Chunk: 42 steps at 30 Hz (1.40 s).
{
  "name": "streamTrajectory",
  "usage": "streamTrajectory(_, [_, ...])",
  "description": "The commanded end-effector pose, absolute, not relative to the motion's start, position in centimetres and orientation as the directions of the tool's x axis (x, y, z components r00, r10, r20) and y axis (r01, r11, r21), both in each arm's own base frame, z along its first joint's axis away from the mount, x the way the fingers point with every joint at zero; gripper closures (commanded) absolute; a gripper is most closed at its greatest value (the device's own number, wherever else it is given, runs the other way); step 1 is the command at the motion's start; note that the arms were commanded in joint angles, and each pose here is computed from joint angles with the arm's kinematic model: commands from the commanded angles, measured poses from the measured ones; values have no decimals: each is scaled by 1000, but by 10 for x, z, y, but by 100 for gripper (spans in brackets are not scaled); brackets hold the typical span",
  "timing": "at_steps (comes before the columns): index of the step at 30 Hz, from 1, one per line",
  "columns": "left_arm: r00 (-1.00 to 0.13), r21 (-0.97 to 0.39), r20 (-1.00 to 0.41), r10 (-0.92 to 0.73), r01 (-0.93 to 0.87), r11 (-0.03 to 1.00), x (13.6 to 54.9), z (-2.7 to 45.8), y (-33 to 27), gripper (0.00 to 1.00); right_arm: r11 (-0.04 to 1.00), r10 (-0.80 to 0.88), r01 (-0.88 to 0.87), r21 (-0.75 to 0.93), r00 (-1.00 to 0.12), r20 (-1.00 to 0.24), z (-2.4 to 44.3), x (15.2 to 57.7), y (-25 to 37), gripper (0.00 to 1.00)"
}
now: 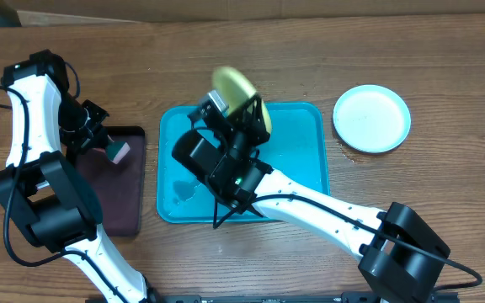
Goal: Clean dirty plates on tray and stack at the side
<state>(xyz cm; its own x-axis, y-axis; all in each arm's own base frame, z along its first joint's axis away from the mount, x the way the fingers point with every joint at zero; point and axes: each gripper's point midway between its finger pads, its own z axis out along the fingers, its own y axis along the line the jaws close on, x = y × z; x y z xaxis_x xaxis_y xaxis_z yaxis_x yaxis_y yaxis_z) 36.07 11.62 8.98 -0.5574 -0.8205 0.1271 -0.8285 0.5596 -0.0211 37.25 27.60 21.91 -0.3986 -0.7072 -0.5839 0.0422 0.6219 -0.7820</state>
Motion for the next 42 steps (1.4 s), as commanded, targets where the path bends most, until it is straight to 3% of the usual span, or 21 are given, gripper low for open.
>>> streamTrajectory(1, [-579,-12,120,-806,-813,582,353,86,113,96,911,-405,-146,-386,-501,-765,175,373,300,96])
streamTrajectory(5, [-574,9,150,-805,-814,581,341,59,109,96,967,-247,-217,-133,-675,-695,139,371,301,96])
streamTrajectory(8, [-571,15,158,-806,-815,580,335,43,108,94,965,-227,-259,-41,-743,-629,126,370,298,96])
streamTrajectory(9, [-569,17,156,-807,-816,578,334,39,109,82,965,-222,-262,-25,-759,-612,123,370,295,96])
streamTrajectory(11, [-567,20,147,-810,-818,575,333,34,112,48,967,-214,-255,-14,-780,-588,119,371,288,96])
streamTrajectory(13, [-562,15,141,-815,-822,569,334,34,115,31,967,-205,-254,6,-795,-571,116,372,284,96])
streamTrajectory(17, [-557,8,157,-816,-825,565,333,47,117,34,957,-196,-283,69,-801,-566,123,367,293,96])
streamTrajectory(20, [-616,-60,155,-772,-786,615,346,69,115,36,955,-184,-285,82,-788,-588,137,367,292,96])
streamTrajectory(22, [-631,-78,130,-765,-775,627,353,88,117,43,954,-174,-285,92,-777,-606,148,367,291,96])
streamTrajectory(24, [-641,-91,107,-761,-768,634,358,99,117,56,953,-162,-284,102,-766,-622,159,367,290,96])
streamTrajectory(28, [-629,-75,97,-772,-778,624,359,96,116,96,953,-132,-277,123,-746,-653,180,369,283,96])
streamTrajectory(42, [-562,-1,119,-819,-824,566,320,-6,108,96,953,-126,-276,127,-741,-660,195,361,276,96])
